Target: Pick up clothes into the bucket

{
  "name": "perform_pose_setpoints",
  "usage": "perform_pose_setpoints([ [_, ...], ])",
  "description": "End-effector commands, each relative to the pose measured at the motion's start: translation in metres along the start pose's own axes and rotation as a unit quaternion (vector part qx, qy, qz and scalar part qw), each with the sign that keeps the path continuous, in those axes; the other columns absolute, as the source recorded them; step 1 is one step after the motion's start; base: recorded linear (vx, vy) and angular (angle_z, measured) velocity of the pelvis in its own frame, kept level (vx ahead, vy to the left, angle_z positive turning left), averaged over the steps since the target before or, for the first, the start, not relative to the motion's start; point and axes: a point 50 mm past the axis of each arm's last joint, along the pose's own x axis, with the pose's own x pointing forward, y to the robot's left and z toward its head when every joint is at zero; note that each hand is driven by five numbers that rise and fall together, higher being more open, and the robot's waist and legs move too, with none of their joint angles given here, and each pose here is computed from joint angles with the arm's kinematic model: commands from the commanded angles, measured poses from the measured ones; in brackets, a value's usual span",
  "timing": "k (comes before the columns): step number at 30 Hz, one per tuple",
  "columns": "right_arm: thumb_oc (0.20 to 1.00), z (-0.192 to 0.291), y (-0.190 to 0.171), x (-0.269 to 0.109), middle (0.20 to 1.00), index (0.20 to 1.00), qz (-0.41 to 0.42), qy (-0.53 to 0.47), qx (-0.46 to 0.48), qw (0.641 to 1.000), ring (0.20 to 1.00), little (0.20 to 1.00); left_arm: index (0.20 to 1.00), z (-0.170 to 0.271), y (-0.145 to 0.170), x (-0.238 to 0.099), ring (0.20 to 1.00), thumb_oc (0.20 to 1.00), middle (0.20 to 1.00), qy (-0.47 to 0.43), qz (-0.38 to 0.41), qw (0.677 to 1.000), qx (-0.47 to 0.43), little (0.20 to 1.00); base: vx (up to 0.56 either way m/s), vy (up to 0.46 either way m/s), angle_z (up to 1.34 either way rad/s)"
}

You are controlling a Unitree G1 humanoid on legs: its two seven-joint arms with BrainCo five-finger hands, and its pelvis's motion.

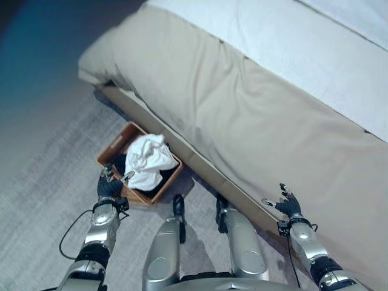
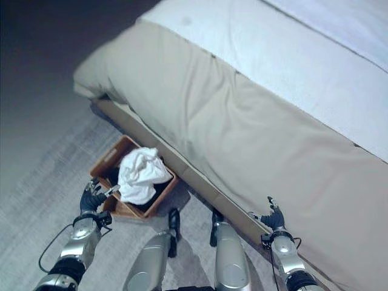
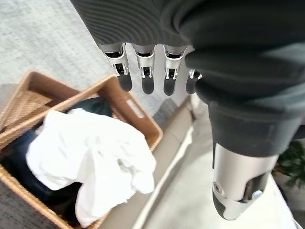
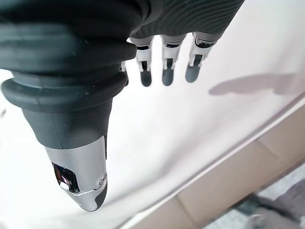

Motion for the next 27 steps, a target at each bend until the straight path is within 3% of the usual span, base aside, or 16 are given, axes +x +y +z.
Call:
perform_pose_setpoints([
  [1, 1.0, -0.006, -0.015, -0.002, 1.0, 1.0, -0.004, 0.006, -0.025, 1.0, 1.0, 1.0, 1.0, -0.004, 0.009, -0.001, 1.0, 1.0, 1.0, 0.002, -0.001, 1.0, 0.013, 1.0, 0.06, -0.033, -0.08],
  [13, 1.0, -0.052, 0.002, -0.022, 1.0, 1.0, 0.053, 0.104, 0.019, 0.993, 1.0, 1.0, 1.0, -0.074, 0.006, -0.038, 1.0, 1.0, 1.0, 0.134, -0.053, 0.988, 0.057, 1.0, 0.08, -0.037, 0.02],
  [16, 1.0, -0.072, 0.011, -0.033, 1.0, 1.0, 0.064, 0.147, 0.058, 0.985, 1.0, 1.0, 1.0, -0.097, 0.001, -0.054, 1.0, 1.0, 1.0, 0.182, -0.08, 0.976, 0.09, 1.0, 0.06, -0.024, 0.0],
  [27, 1.0, -0.097, 0.031, -0.051, 1.0, 1.0, 0.093, 0.208, 0.046, 0.973, 1.0, 1.0, 1.0, -0.152, -0.004, -0.102, 1.0, 1.0, 1.0, 0.317, -0.11, 0.932, 0.139, 1.0, 0.03, -0.006, 0.0],
])
